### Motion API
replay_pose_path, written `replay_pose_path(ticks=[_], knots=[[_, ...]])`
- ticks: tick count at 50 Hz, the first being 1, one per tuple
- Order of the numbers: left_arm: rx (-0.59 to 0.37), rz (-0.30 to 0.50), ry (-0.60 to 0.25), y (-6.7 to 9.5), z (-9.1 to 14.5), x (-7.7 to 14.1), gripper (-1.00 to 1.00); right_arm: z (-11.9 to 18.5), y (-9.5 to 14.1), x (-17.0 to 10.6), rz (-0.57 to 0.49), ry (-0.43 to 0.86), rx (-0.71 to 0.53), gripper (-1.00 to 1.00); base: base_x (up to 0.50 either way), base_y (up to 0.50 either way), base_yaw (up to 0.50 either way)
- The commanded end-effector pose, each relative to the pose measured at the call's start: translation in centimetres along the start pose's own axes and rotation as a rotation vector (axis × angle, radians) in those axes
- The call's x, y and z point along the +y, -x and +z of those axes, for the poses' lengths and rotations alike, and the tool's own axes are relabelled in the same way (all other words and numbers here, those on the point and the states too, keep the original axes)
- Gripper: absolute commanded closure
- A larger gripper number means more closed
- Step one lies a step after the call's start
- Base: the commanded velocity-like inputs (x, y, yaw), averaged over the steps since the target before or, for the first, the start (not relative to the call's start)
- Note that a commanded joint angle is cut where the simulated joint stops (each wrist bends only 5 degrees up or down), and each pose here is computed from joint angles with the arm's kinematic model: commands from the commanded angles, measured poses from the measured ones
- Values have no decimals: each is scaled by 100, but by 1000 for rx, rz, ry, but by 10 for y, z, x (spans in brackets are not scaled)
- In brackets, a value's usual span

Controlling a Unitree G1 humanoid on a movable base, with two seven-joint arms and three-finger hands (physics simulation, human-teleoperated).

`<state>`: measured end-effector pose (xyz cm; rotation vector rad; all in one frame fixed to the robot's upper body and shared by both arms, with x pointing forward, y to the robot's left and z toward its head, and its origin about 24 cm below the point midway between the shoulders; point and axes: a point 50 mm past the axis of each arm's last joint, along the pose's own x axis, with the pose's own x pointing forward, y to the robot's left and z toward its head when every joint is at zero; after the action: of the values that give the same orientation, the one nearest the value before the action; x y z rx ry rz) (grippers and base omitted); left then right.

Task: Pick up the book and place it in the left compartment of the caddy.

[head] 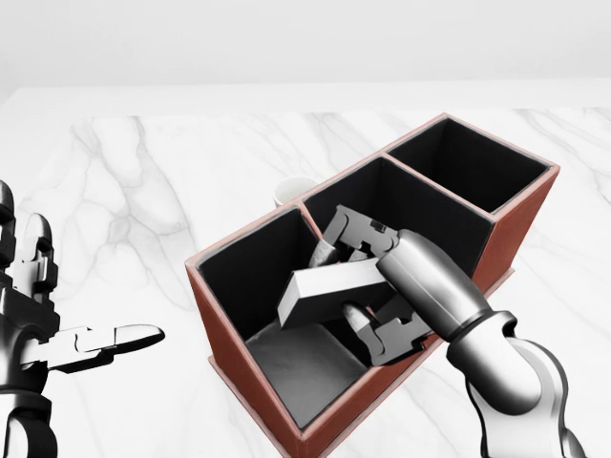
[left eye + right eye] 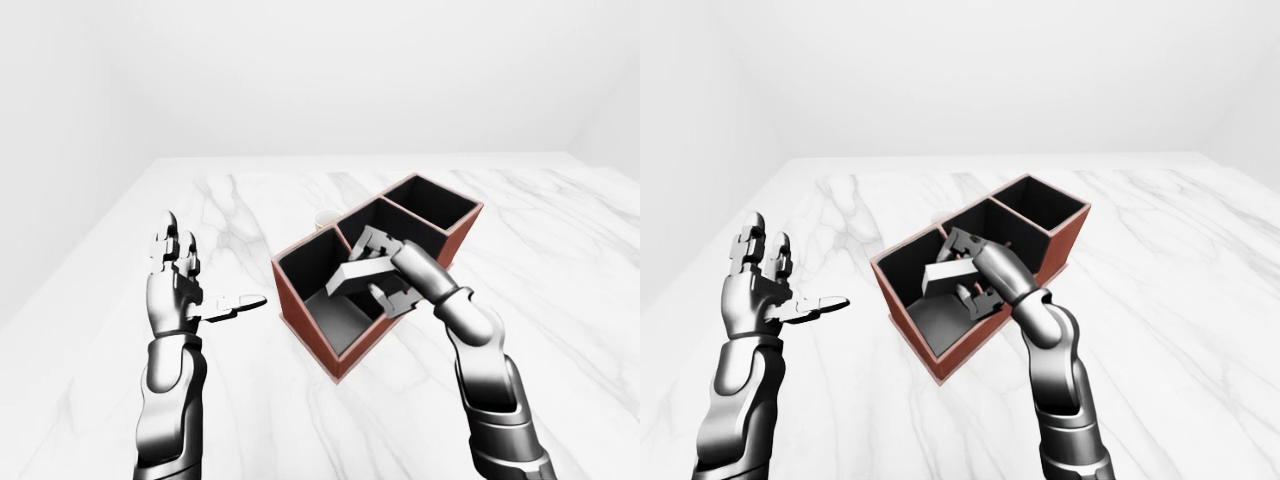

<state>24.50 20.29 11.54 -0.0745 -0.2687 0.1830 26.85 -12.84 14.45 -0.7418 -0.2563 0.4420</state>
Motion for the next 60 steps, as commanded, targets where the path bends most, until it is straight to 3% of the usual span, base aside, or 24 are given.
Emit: replay_pose_path(ticks=[1, 17, 60], knots=[[1, 0, 0, 0, 0, 0, -100, -8, 1, 4, -41, -85, 4, 100, 0, 0, 0], [4, 2, 1, -1, -1, 1, -100, -27, -1, 29, 9, -159, 86, 100, 0, 0, 0], [-3, 4, 3, 0, 1, 1, -100, -48, -5, 49, 45, -230, 174, 100, 0, 0, 0]])
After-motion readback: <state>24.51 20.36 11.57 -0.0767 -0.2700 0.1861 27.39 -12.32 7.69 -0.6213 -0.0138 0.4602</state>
